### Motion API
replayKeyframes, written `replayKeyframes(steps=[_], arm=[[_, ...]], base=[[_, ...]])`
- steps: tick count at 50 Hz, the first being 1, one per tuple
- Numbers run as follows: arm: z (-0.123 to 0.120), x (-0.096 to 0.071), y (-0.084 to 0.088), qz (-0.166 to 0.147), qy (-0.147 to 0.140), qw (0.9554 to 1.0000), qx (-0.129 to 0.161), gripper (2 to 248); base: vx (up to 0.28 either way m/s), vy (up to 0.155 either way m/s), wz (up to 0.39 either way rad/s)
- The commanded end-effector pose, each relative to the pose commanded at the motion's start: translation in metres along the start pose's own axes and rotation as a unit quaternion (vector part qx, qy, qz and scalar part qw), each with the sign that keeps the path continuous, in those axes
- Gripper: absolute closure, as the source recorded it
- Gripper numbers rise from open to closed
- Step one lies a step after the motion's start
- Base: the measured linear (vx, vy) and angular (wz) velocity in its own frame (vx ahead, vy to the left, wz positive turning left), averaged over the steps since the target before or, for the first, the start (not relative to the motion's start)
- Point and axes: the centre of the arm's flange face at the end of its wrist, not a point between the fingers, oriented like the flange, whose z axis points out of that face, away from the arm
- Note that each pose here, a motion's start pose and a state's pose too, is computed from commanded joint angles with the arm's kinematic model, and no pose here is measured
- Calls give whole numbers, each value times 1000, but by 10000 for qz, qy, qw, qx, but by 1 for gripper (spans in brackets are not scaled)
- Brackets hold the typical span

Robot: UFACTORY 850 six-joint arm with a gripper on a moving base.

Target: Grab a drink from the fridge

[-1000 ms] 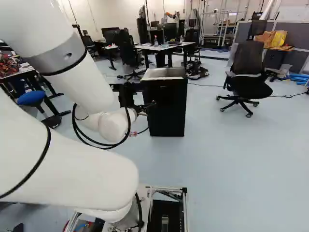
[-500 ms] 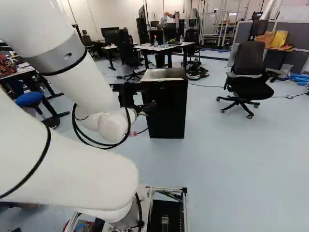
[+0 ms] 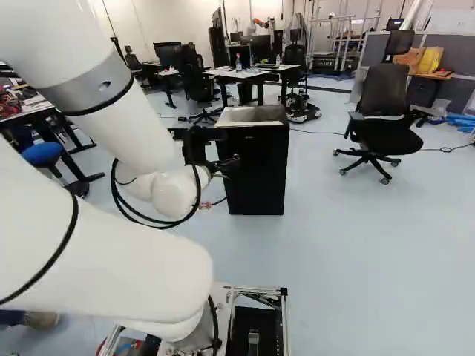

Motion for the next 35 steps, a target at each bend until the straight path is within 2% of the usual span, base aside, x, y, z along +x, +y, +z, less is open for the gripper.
replayKeyframes(steps=[35], arm=[[0,0,0,0,0,10000,0,3]], base=[[62,31,-9]])
